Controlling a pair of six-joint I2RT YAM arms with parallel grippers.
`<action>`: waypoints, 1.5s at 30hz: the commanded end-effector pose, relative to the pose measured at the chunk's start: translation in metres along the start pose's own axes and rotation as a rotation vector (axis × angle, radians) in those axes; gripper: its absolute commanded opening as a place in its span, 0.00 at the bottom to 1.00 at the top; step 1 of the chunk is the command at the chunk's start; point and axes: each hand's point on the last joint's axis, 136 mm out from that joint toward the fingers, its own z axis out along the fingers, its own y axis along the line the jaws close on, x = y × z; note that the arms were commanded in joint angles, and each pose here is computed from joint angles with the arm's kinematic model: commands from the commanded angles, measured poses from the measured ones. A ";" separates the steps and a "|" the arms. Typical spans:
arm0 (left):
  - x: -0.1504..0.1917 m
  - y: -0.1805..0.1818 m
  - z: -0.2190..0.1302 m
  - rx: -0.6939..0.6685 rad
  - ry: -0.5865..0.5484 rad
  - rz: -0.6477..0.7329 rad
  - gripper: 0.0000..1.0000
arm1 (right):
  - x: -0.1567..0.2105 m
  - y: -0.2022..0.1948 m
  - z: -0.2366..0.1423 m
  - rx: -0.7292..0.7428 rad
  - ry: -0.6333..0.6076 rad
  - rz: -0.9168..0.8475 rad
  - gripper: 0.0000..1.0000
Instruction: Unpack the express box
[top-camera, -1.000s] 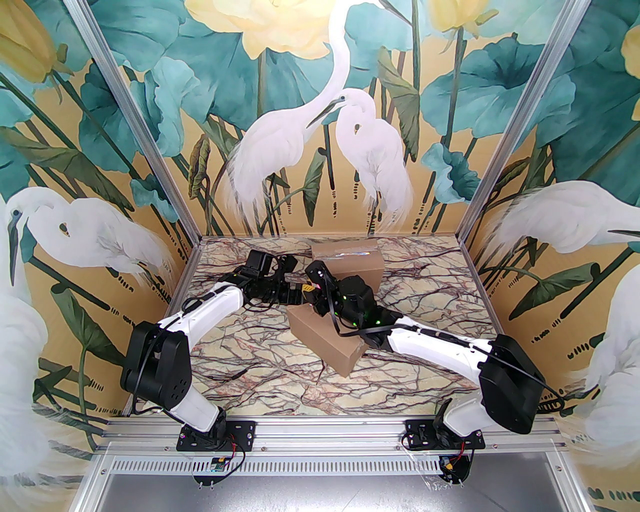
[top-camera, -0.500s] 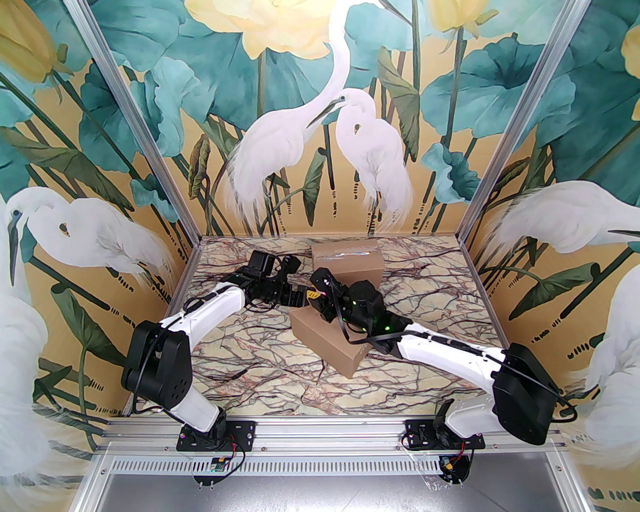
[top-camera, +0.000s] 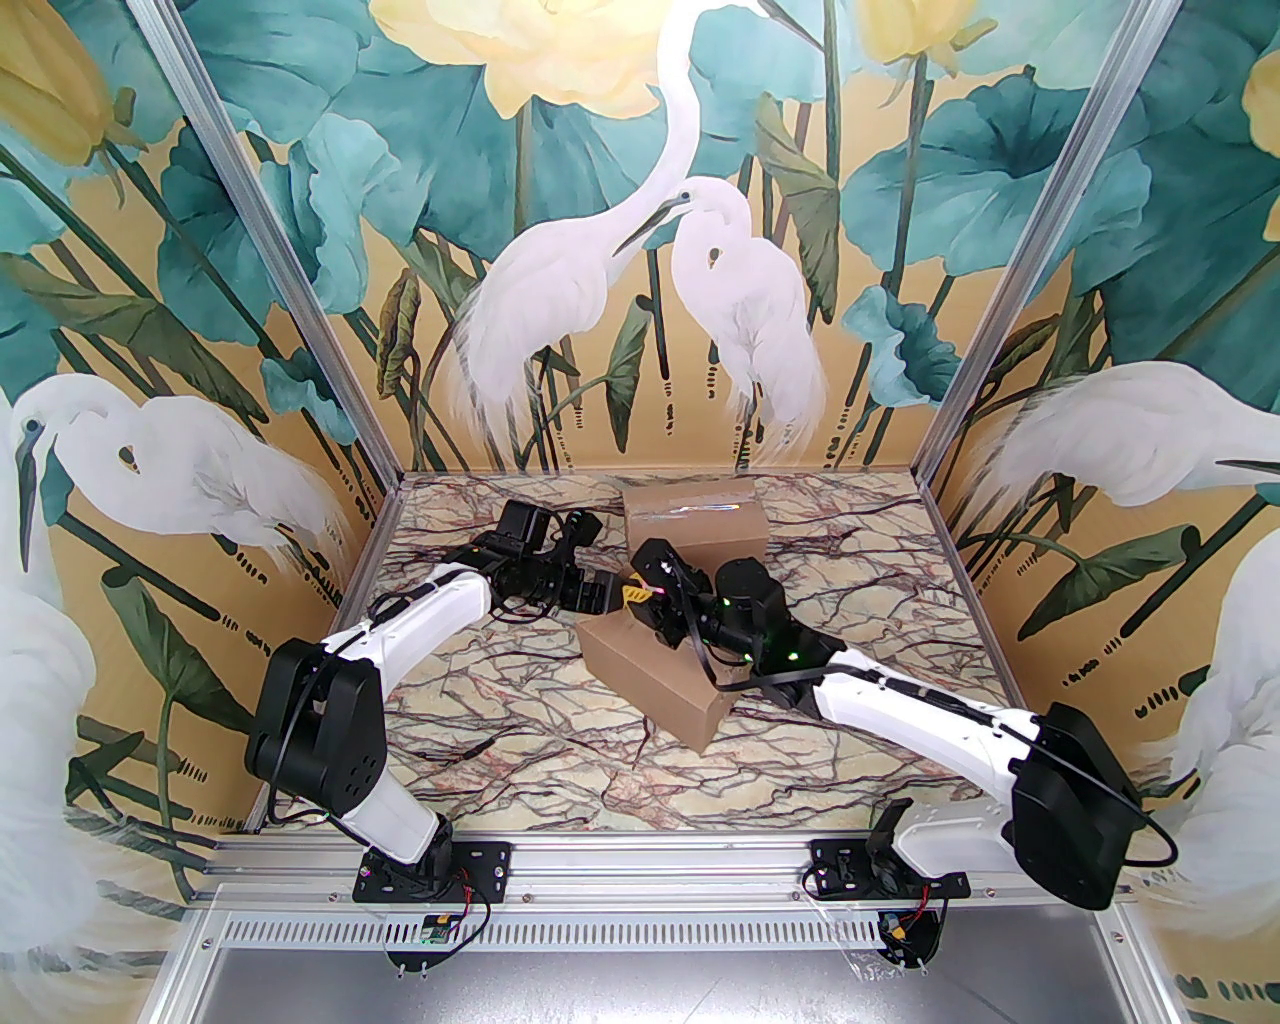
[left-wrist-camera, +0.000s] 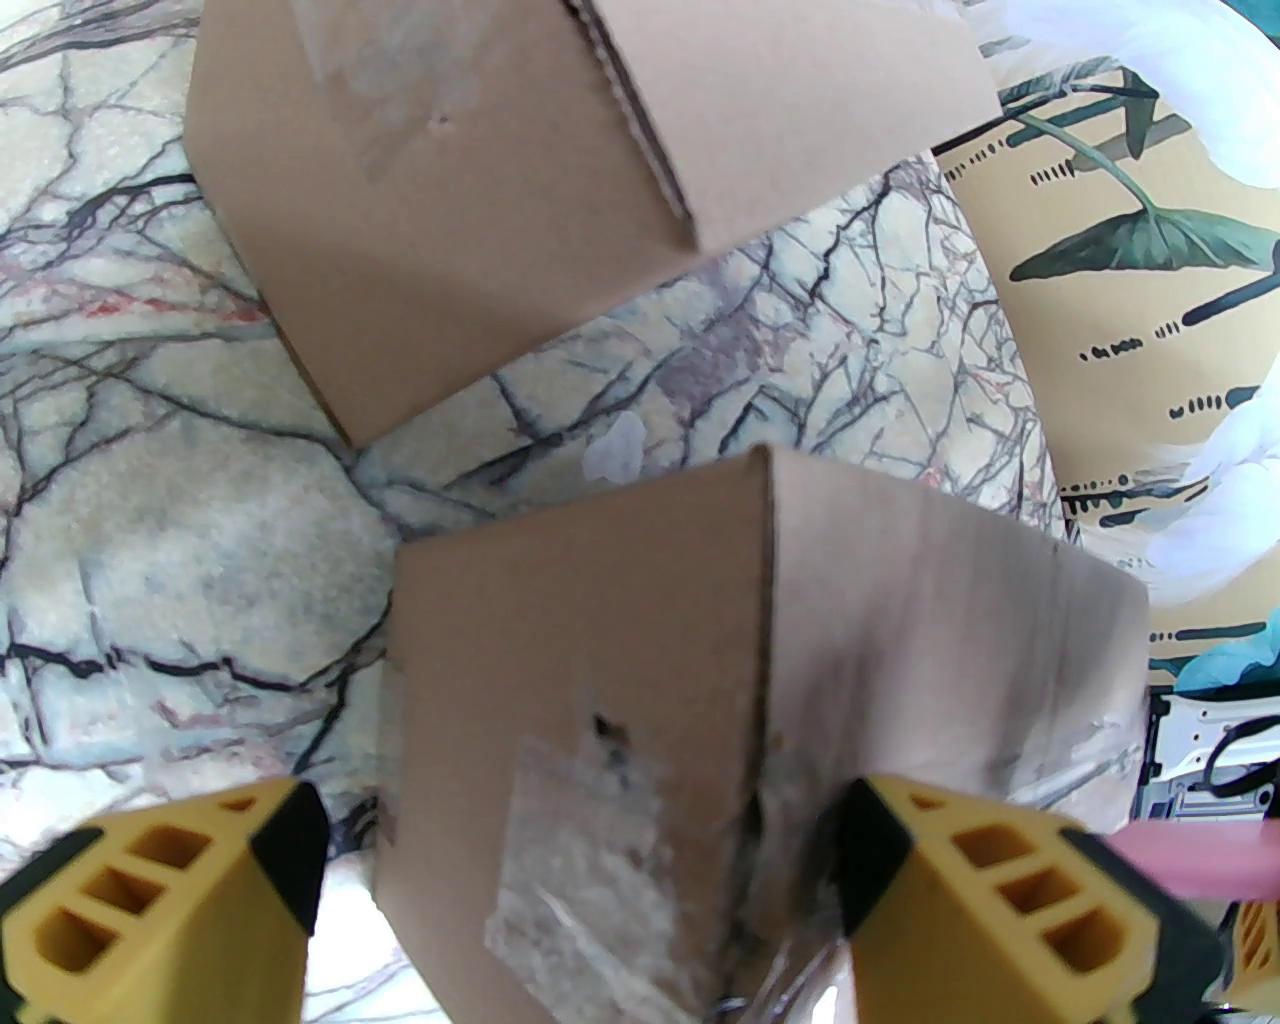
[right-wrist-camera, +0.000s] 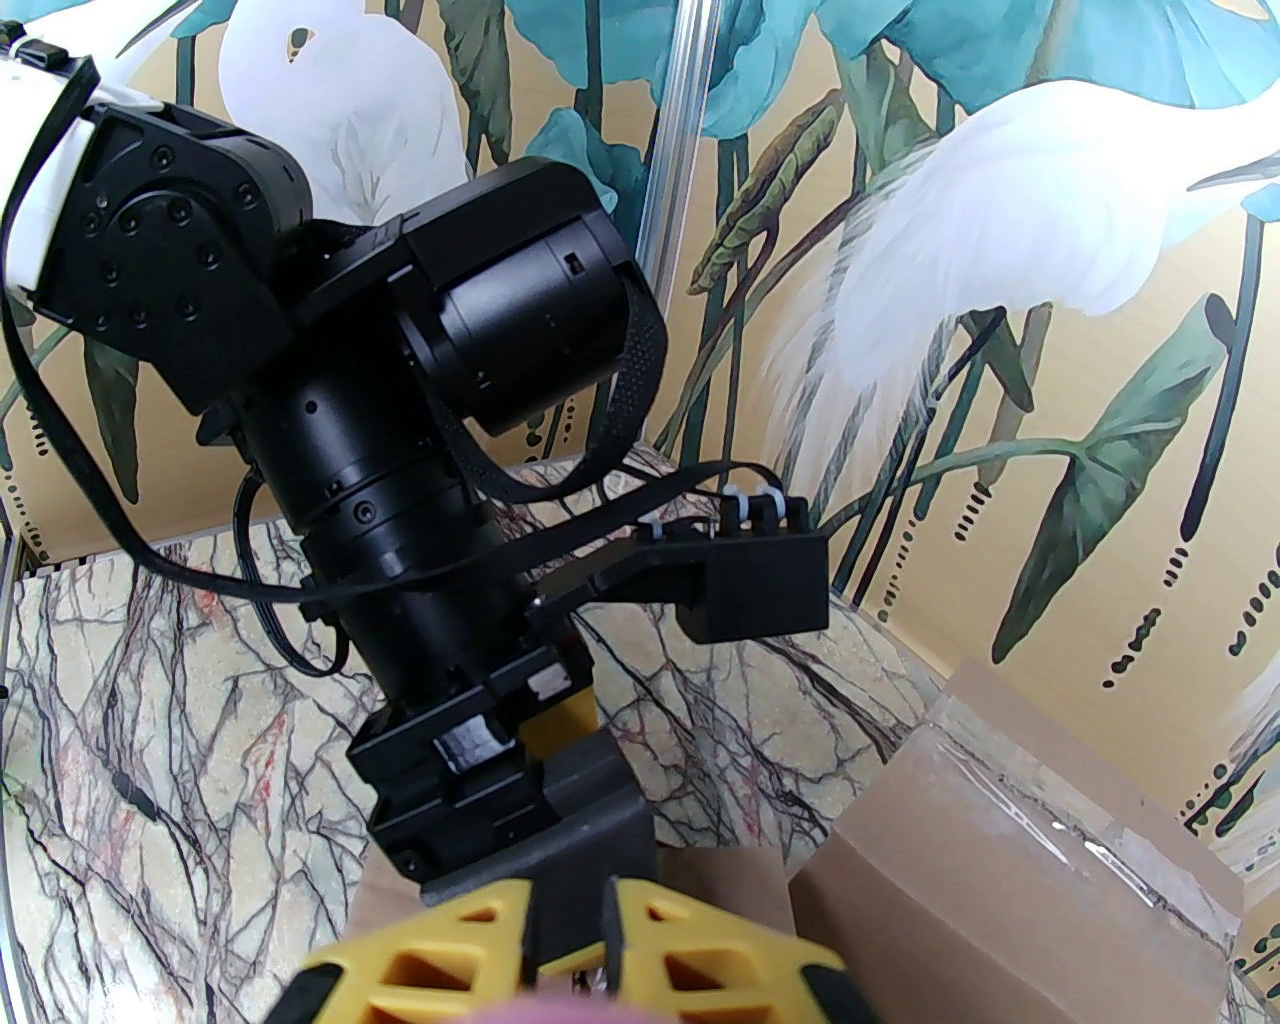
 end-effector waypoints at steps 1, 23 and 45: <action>0.045 0.061 0.011 -0.240 0.154 -0.064 0.87 | 0.014 0.007 -0.005 -0.032 0.038 0.015 0.00; 0.044 0.032 0.013 -0.159 0.147 0.023 0.87 | -0.005 -0.003 0.009 -0.068 -0.046 -0.008 0.00; 0.042 0.030 0.011 -0.165 0.138 0.024 0.87 | -0.027 -0.020 0.019 -0.037 -0.163 -0.009 0.00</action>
